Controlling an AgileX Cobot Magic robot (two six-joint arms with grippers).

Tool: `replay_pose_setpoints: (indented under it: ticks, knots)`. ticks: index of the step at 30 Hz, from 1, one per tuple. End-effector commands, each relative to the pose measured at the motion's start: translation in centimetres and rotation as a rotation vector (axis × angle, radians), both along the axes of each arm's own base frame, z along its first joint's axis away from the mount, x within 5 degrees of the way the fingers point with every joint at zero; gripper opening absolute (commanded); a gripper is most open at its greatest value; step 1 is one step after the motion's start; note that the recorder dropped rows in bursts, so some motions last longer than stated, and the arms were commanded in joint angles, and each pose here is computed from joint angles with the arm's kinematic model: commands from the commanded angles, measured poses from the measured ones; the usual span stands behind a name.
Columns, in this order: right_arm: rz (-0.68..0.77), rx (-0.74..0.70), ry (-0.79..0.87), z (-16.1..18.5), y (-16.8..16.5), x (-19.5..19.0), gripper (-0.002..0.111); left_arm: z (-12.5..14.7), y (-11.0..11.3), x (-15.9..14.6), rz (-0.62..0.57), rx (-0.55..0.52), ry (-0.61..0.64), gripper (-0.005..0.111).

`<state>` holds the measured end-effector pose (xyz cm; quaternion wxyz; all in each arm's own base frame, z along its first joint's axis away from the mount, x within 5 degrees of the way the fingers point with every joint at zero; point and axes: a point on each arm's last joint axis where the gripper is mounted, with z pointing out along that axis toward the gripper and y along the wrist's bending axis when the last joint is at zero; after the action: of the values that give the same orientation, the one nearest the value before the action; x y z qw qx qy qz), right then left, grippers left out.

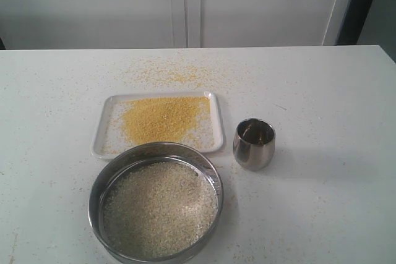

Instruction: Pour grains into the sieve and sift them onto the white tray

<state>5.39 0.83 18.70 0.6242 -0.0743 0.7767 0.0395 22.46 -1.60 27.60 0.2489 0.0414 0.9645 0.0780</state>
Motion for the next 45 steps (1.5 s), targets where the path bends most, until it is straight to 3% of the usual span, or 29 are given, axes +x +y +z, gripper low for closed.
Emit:
replay_pose_setpoints:
  ticks: [1,27,29,33,38,45]
  knots:
    - [-0.009,0.005,0.009,-0.2,0.0,0.0,0.0,-0.1,0.1,-0.3,0.009,-0.001,0.007,0.0]
    - [-0.008,0.0,0.007,-0.2,0.0,0.0,0.0,0.4,0.2,-0.6,0.009,-0.004,-0.016,0.0]
    - [-0.008,0.0,0.007,-0.2,0.0,0.0,0.0,0.8,0.1,-0.9,0.013,-0.025,-0.034,0.0]
    - [-0.008,0.0,0.007,-0.2,0.0,0.0,0.0,1.7,-0.6,-2.4,0.039,-0.168,-0.077,0.0]
    - [-0.008,0.0,0.007,-0.2,0.0,0.0,0.0,2.4,-0.7,-4.6,0.002,-0.225,-0.216,0.0]
    - [-0.008,0.0,0.007,-0.2,0.0,0.0,0.0,2.3,-0.3,-8.0,-0.231,-0.095,-0.35,0.0]
